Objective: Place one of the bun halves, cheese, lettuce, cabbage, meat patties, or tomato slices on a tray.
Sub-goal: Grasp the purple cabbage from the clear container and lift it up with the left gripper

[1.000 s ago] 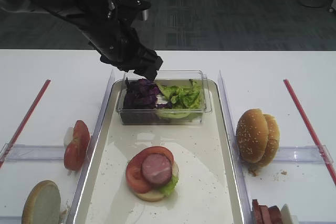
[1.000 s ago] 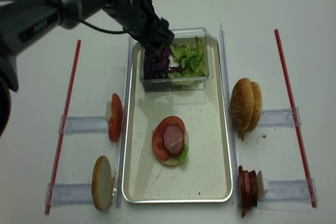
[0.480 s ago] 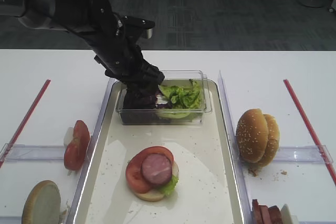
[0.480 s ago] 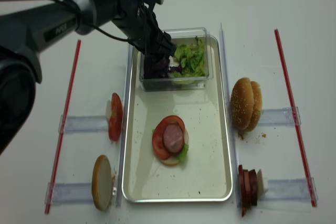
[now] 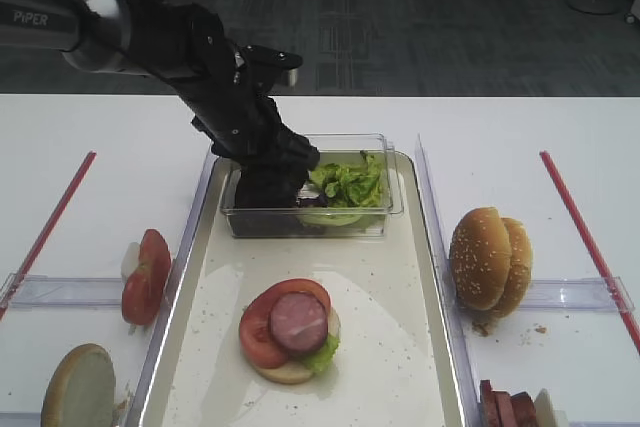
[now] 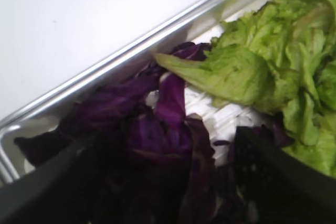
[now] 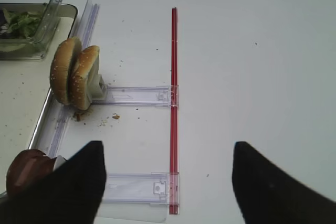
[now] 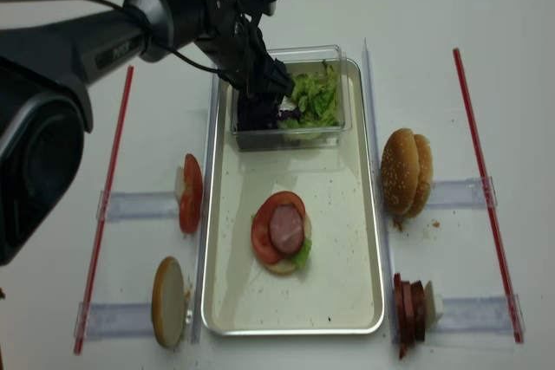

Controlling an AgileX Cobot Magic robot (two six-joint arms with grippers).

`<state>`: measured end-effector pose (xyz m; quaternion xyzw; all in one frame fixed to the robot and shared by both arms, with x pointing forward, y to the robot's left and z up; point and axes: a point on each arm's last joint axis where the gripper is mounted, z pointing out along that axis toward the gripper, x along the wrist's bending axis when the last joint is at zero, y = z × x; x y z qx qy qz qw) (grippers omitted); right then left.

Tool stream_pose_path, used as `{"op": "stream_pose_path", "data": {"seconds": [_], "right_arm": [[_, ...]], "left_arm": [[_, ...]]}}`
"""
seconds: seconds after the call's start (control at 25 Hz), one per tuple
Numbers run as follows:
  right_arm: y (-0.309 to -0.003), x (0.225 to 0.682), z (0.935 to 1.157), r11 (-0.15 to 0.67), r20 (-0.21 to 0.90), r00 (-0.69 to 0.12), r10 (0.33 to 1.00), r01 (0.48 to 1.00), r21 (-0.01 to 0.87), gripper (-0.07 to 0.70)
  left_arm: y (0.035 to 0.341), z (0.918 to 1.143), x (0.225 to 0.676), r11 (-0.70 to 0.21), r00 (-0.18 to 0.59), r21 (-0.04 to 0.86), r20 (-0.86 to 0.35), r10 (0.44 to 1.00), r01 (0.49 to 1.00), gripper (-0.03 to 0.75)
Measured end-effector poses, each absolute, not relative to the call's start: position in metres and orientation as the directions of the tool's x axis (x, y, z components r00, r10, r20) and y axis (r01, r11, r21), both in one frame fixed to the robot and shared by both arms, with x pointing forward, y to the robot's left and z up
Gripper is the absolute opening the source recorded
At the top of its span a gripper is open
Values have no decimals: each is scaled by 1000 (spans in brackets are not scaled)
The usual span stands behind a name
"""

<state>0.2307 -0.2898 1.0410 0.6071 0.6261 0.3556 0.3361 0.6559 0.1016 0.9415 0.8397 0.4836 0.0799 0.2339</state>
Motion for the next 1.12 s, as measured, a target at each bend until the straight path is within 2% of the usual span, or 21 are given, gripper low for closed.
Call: {"op": "stream_pose_path", "data": {"seconds": [0.52,0.84,1.12], "right_arm": [[-290,231,1041,10,11,-37,999,521,853,522],[-290,231,1041,10,11,-37,999,521,853,519],[-290,231,1041,10,11,-37,999,521,853,519]], "left_arm": [[96,930,659,-435,533,473,-90,842,766,470],[97,930,659,-448,542,474,-75,837,758,412],[97,928,660,-456,546,471,-65,835,755,400]]}}
